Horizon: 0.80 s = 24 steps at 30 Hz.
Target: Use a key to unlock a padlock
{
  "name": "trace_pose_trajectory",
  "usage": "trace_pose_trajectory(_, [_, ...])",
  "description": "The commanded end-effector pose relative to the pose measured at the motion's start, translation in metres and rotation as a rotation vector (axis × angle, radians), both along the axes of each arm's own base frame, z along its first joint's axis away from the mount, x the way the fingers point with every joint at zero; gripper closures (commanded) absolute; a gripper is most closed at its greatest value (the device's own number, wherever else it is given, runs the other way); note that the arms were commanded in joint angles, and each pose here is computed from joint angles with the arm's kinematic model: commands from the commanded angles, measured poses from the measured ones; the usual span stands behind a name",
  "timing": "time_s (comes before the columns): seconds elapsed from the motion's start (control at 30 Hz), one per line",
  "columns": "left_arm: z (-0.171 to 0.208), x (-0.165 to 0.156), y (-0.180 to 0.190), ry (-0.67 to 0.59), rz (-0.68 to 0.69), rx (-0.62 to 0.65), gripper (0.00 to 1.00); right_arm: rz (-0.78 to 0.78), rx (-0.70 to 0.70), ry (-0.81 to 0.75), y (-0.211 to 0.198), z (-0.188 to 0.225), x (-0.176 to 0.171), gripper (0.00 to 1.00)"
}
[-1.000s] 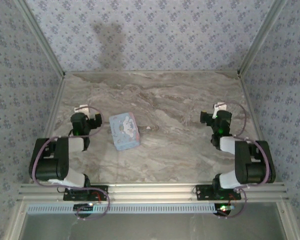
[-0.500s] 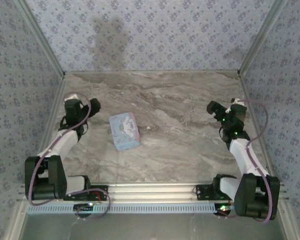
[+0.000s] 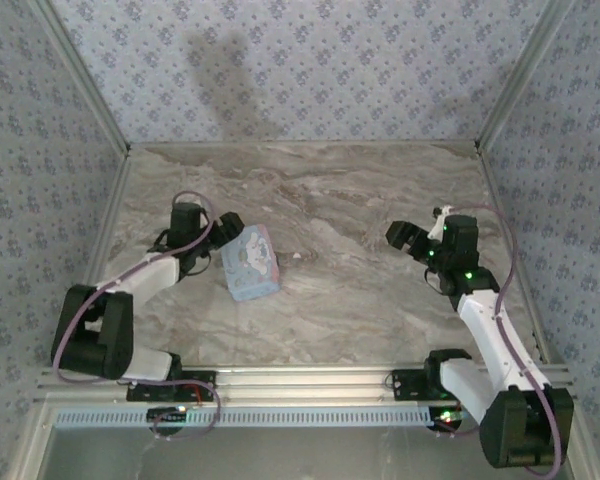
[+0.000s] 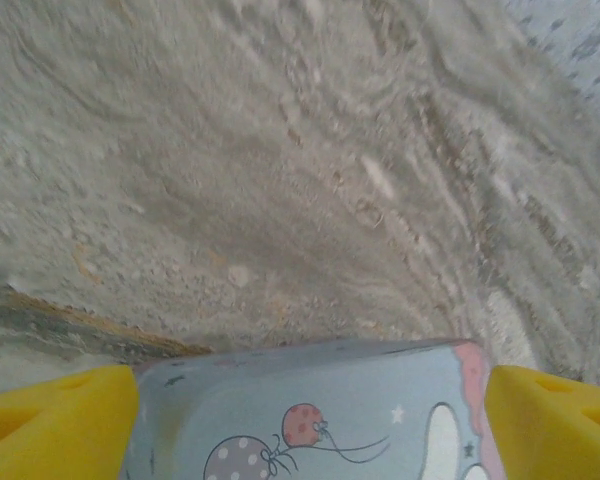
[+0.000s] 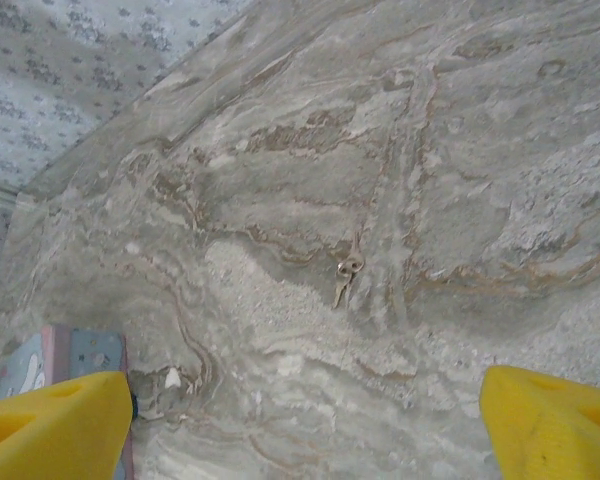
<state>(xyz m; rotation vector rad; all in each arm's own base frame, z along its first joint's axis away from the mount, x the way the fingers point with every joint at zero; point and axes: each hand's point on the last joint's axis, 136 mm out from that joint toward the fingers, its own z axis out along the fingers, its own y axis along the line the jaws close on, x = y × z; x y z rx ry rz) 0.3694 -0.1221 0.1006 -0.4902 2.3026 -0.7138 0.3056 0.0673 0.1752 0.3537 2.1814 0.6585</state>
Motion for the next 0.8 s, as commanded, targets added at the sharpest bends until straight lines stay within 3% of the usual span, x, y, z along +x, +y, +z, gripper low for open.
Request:
trace_pose_trajectory(0.0, [0.018,0.011,-0.022,-0.030,-0.034,-0.038,0.10,0.022,0.003,0.032,0.008,0.002,-0.008,0.08])
trace_pose_trajectory(0.2, [0.024,0.025,-0.074,-0.030,-0.154,-0.024,0.11,0.076,-0.055,0.107,0.022,-0.017,-0.017,0.10])
trace_pose_trajectory(0.53, [0.028,0.027,-0.201,-0.002,-0.434,-0.057,0.15,0.145,-0.090,0.183,0.042,-0.033,-0.022,0.12])
trace_pose_trajectory(0.63, [0.033,0.022,-0.216,-0.003,-0.473,-0.069,0.15,0.177,-0.098,0.197,0.052,-0.036,-0.021,0.13])
trace_pose_trajectory(0.77, [0.051,0.012,-0.202,-0.041,-0.463,-0.027,0.15,0.246,-0.102,0.208,0.071,-0.038,-0.019,0.16])
